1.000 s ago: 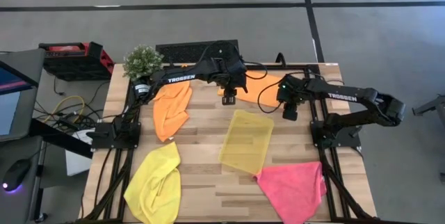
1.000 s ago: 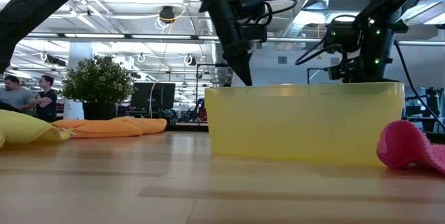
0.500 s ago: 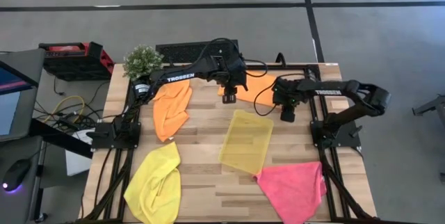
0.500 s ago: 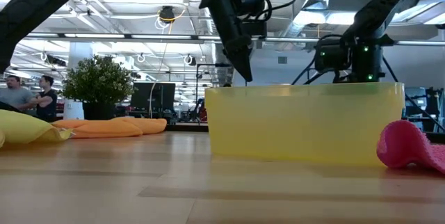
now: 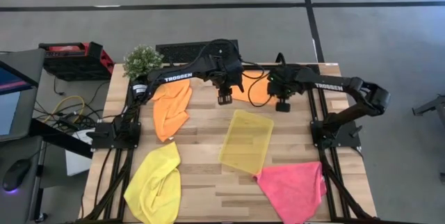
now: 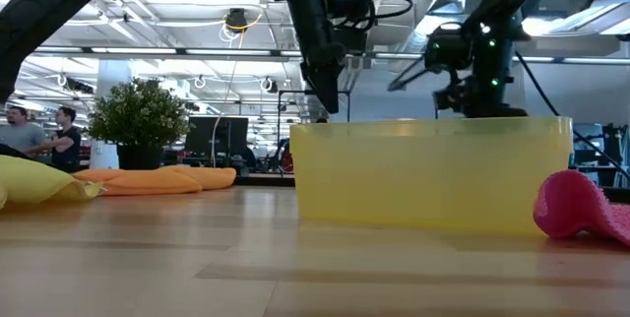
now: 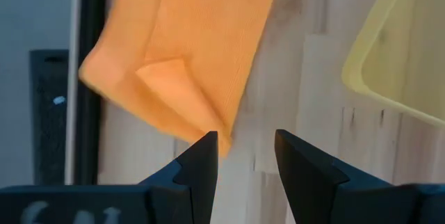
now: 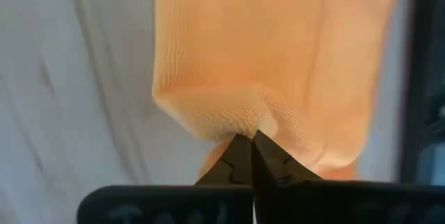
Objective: Fold microfiber towels
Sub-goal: Fold the right orange microfiber towel
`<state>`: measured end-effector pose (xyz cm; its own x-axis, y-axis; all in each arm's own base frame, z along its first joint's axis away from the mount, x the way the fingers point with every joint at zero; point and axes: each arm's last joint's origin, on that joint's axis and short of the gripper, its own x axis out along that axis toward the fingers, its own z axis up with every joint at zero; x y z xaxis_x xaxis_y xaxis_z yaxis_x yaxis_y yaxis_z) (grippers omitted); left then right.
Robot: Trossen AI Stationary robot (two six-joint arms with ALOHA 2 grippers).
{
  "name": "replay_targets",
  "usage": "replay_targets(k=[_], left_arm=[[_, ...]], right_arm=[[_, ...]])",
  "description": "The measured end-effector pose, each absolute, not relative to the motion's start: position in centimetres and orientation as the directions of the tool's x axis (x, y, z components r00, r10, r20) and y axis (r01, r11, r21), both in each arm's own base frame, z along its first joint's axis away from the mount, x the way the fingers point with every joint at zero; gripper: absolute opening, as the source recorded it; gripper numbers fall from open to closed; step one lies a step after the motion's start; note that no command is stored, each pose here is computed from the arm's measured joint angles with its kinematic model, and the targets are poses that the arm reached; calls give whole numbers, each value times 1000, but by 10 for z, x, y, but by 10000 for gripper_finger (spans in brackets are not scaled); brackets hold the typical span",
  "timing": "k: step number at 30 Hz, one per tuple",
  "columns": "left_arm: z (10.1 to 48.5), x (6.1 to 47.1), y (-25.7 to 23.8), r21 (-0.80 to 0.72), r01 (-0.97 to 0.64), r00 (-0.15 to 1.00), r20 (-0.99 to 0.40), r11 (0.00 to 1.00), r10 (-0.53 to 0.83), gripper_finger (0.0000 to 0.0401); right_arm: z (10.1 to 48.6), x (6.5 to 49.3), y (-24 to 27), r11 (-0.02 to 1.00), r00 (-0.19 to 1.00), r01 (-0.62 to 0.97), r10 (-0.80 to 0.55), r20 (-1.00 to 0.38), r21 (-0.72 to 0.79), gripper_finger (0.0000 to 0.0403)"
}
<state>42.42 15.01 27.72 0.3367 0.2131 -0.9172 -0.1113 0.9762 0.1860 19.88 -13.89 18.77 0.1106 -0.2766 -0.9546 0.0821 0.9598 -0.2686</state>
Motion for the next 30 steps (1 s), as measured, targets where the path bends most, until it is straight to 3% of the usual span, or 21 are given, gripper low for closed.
replay_targets(k=[12, 19, 30], left_arm=[[311, 407, 144, 163, -204, 380, -895, 965, 231, 137], [314, 399, 142, 186, -251, 319, -911, 950, 262, 137], [311, 389, 136, 156, -306, 227, -946, 939, 232, 137]], right_arm=[[195, 257, -166, 946, 211, -15, -314, -926, -325, 3], [211, 295, -178, 921, 293, -64, -350, -890, -384, 1], [206, 344, -194, 915, 364, -113, -325, -873, -387, 1]])
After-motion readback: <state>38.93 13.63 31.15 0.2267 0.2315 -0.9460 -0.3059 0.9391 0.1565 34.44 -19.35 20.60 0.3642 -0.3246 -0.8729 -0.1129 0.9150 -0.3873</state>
